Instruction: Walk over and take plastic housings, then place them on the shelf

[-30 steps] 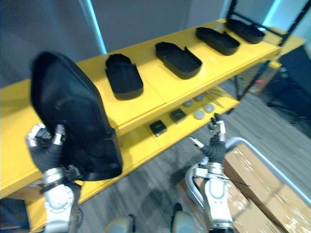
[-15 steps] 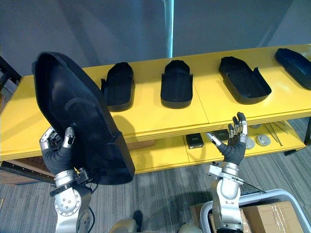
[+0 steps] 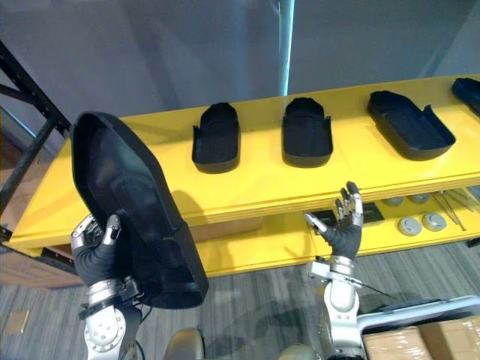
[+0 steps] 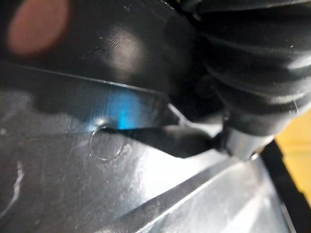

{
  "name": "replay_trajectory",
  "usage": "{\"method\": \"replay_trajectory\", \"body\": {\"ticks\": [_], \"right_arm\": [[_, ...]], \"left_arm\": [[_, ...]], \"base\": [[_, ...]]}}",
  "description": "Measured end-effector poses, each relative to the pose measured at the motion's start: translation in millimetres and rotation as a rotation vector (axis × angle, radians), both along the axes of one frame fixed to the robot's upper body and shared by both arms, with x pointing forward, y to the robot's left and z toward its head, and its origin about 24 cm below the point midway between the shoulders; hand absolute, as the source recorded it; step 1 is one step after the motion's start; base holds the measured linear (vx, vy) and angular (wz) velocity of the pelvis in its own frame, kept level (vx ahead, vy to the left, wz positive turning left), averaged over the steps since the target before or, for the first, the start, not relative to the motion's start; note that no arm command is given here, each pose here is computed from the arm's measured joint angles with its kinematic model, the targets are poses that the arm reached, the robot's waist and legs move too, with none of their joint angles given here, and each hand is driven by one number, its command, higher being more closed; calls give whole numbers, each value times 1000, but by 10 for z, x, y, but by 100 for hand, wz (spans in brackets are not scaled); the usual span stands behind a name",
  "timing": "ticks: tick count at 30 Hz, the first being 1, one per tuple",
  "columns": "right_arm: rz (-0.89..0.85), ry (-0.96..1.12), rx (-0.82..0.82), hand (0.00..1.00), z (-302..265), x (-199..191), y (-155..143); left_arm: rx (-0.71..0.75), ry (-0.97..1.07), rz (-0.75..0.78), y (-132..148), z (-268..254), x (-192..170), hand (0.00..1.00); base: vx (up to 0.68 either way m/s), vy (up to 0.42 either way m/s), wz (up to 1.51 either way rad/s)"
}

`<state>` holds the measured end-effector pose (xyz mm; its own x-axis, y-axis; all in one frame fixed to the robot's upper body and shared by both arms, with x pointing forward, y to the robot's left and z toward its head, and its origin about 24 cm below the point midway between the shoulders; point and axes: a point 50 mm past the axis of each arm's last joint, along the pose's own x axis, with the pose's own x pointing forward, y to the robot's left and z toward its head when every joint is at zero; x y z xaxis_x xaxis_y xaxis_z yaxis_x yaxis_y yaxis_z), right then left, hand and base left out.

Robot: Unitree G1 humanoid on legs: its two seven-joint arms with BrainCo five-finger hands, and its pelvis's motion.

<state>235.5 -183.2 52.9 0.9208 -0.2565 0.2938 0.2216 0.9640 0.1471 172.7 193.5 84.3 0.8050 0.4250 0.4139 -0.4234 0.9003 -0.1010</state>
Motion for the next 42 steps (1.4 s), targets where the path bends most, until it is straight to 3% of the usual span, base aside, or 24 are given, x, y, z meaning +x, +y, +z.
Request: {"method": "replay_trajectory", "body": {"ticks": [3, 8, 14, 18, 27, 31, 34, 37, 42], "right_arm": [[36, 50, 47, 0, -123, -1, 153], [59, 21, 55, 0, -98, -47, 218], [102, -181, -38, 0, 307, -108, 241], [160, -256, -31, 0, 473, -95, 235], [241, -325, -48, 0, 641, -96, 357], [298, -320, -40, 0, 641, -165, 380], [394, -267, -60, 0, 560, -194, 439], [487, -247, -56, 0, 529, -207, 509], [645, -223, -49, 0, 483, -251, 701]], "left_arm": [[148, 17, 28, 191, 54, 45, 100], [257, -22, 63, 416, 240, 102, 100], [150, -23, 71, 398, 261, 214, 100], [61, -4, 50, 155, 186, 211, 100], [69, -30, 207, 243, 260, 109, 100], [120, 25, 364, 486, 237, 97, 100], [206, 165, 480, 830, 108, 337, 100], [262, 273, 527, 1122, 56, 614, 100], [196, 307, 533, 1453, 232, 1002, 100]], "base": [[-4, 575, -7], [-20, 307, 7], [84, -25, 24], [31, -84, 28], [-37, -31, 23], [-74, -8, -7], [-64, 12, -38], [-24, 23, -40], [5, 9, -14]]}}
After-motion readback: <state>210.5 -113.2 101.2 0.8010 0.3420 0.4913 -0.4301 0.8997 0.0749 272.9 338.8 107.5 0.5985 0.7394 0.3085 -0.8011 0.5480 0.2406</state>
